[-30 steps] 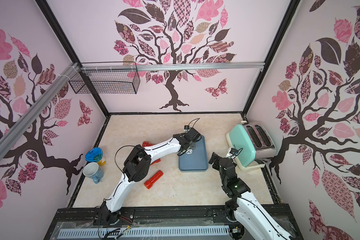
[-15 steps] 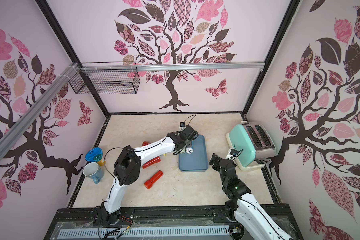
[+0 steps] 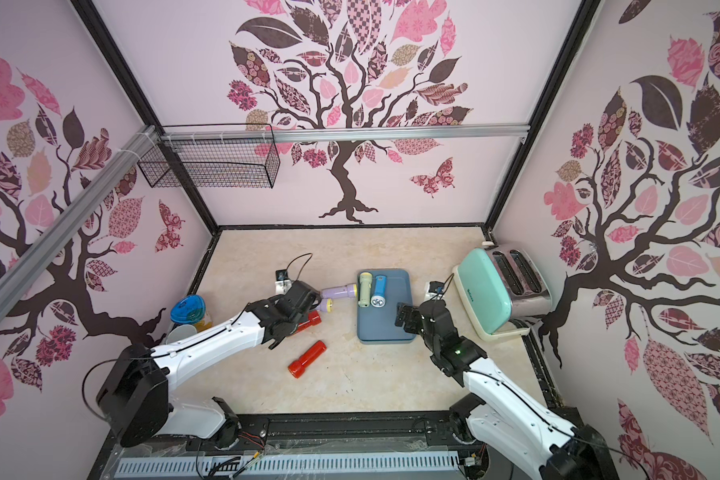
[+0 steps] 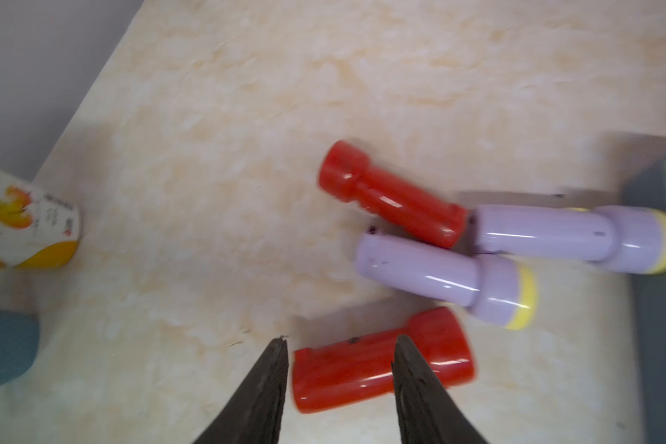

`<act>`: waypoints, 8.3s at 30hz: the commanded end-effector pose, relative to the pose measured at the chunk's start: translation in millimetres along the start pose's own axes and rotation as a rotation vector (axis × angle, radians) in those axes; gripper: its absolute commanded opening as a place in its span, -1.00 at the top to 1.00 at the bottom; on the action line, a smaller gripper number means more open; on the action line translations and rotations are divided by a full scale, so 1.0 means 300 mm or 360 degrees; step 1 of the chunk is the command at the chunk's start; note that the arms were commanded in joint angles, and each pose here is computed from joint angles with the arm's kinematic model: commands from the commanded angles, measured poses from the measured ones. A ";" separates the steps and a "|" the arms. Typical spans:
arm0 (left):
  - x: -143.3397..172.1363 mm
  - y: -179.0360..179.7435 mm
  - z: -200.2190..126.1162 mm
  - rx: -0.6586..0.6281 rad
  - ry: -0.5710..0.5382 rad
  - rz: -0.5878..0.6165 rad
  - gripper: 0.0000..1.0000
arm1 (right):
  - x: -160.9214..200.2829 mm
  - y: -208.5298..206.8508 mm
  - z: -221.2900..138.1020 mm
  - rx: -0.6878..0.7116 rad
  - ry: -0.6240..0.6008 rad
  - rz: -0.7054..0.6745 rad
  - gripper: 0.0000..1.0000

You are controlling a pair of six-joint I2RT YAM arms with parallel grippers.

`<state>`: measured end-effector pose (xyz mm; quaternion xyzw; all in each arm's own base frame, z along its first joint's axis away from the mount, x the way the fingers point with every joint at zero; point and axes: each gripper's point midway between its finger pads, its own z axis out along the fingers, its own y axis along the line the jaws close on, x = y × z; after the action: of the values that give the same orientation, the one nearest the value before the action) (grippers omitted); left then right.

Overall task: Put the flashlights into the storage boxes
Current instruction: Pick up the flashlight from the center of the board, then place the flashlight at the storage box, then move the flashlight at the center of the board, then pick up the flashlight from the center of the board.

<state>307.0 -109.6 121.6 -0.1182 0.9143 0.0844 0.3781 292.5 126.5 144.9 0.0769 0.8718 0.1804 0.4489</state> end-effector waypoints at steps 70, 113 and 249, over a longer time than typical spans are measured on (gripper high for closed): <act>-0.011 0.155 0.006 0.0053 -0.0386 -0.0134 0.04 | 0.287 0.510 0.739 0.0374 0.0872 0.1518 0.37; 0.005 0.139 0.039 0.0032 -0.0365 -0.0104 0.03 | -0.002 -0.025 0.358 0.0465 0.0603 -0.0238 0.42; 0.123 0.379 0.202 -0.0091 -0.0013 -0.0778 0.01 | 0.366 0.537 0.633 -0.0051 0.1043 -0.1087 -0.02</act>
<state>294.9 6.9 68.1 -0.3535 0.8482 0.0092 0.3944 375.5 358.3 30.5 -0.2825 0.9372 0.0659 0.1934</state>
